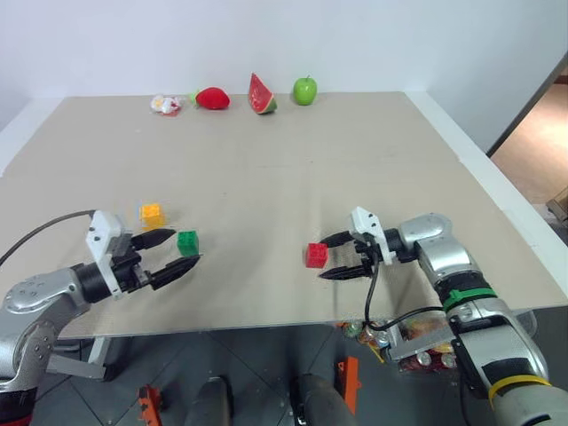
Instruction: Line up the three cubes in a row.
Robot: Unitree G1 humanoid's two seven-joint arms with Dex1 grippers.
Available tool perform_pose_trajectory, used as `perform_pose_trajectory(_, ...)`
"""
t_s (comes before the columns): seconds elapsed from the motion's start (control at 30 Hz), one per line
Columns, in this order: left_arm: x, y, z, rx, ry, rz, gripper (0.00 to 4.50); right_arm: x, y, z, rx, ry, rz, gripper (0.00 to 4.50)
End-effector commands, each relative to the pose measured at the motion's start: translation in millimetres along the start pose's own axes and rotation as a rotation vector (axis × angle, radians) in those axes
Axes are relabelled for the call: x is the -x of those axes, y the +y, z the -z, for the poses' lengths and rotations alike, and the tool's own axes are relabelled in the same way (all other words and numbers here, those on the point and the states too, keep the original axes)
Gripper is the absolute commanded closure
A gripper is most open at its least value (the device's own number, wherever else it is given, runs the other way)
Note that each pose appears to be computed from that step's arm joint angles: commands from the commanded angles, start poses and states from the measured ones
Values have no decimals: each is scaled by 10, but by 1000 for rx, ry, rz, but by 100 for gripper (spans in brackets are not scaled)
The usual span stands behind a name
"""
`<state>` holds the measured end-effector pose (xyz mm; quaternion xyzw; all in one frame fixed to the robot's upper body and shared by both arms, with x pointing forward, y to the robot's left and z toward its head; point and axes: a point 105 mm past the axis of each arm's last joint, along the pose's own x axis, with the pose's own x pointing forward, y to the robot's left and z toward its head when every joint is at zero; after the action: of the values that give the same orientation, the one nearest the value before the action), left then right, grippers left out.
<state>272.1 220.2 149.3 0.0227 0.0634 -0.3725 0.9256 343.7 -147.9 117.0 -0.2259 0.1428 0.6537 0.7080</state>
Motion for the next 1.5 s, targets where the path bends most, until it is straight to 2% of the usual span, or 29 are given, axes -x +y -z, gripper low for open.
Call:
perform_pose_trajectory(0.03, 199, 185, -48, -54, 10, -81, 6, 391, -12, -314, 79, -50, 28, 68)
perform_pose_trajectory(0.13, 303, 285, 27, -54, 39, -122, 6, 621, -16, -501, 121, -73, 73, 68)
perform_pose_trajectory(0.23, 330, 333, 64, -60, 48, -134, 6, 714, -13, -723, 153, -135, 109, 68)
perform_pose_trajectory(0.37, 268, 344, 176, -58, 83, -100, 6, 593, 96, -1079, 193, -281, 106, 68)
perform_pose_trajectory(0.53, 160, 426, 312, -86, 124, -83, 6, 328, 282, -1298, 188, -388, 84, 68)
perform_pose_trajectory(0.73, -76, 519, 339, -112, 123, -25, 6, 92, 484, -1265, 149, -408, 46, 68)
perform_pose_trajectory(0.93, -258, 612, 315, -137, 163, 63, 6, 104, 509, -1281, 134, -425, 69, 68)
perform_pose_trajectory(1.37, -718, 457, 330, -136, 195, 264, 6, 106, 548, -1268, 125, -420, 98, 68)
perform_pose_trajectory(1.5, -724, 411, 334, -111, 195, 311, 95, 109, 549, -1268, 123, -419, 106, 63)
